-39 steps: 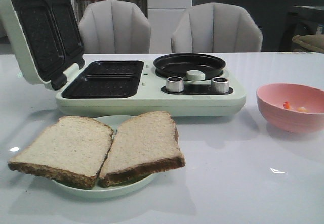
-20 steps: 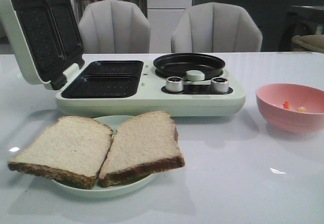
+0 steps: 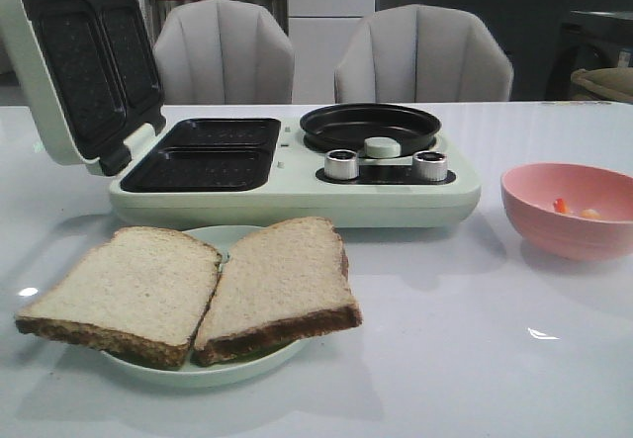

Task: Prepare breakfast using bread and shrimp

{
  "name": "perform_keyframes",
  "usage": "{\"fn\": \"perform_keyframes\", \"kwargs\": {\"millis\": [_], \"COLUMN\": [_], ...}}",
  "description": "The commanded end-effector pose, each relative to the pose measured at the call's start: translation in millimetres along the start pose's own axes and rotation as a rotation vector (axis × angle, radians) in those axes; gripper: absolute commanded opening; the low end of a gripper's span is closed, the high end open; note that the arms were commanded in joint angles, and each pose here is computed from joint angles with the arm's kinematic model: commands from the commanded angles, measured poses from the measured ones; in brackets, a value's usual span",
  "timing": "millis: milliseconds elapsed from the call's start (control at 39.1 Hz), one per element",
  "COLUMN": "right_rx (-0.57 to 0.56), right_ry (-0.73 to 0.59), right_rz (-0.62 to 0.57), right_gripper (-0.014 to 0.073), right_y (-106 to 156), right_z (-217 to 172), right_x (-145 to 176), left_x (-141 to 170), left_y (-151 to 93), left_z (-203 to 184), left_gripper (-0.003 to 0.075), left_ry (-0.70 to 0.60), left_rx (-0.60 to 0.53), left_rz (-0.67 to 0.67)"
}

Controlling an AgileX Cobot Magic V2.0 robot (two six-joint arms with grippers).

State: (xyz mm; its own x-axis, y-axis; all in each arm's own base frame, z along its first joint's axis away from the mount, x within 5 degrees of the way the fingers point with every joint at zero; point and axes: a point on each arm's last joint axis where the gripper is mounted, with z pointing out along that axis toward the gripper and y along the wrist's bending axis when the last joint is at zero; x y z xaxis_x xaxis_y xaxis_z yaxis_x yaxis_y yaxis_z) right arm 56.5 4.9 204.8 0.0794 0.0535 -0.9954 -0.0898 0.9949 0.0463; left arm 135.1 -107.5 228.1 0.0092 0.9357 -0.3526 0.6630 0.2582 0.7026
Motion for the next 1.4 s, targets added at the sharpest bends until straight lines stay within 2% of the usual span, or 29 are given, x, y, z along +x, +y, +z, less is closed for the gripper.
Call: {"fn": "perform_keyframes", "kwargs": {"millis": [0,281,715,1073,1379], "right_rx": [-0.007,-0.007,-0.007,-0.007,-0.007], "right_ry": [-0.128,-0.128,-0.128,-0.128,-0.128], "right_rz": [-0.014,-0.014,-0.014,-0.014,-0.014], "right_gripper": [0.0137,0.0137,0.0137,0.0137,0.0137], "right_y": [1.0,1.0,1.0,1.0,1.0], "right_z": [-2.9,-2.9,-2.9,-2.9,-2.9], "right_x": [-16.3,-16.3,-16.3,-16.3,-16.3], "left_x": [-11.2,-12.6,-5.6,-7.2,-2.3], "left_y": [-1.2,-20.7,-25.9,-23.7,-20.5], "left_z": [8.1,39.9,66.1,70.3,82.6], "left_gripper": [0.0428,0.0428,0.0427,0.0427,0.0427], "left_ry": [-0.024,0.079,0.150,0.098,0.142], "left_rx": [-0.002,0.085,0.101,0.097,0.116], "left_rz": [0.050,0.186,0.358,0.373,0.360]}}
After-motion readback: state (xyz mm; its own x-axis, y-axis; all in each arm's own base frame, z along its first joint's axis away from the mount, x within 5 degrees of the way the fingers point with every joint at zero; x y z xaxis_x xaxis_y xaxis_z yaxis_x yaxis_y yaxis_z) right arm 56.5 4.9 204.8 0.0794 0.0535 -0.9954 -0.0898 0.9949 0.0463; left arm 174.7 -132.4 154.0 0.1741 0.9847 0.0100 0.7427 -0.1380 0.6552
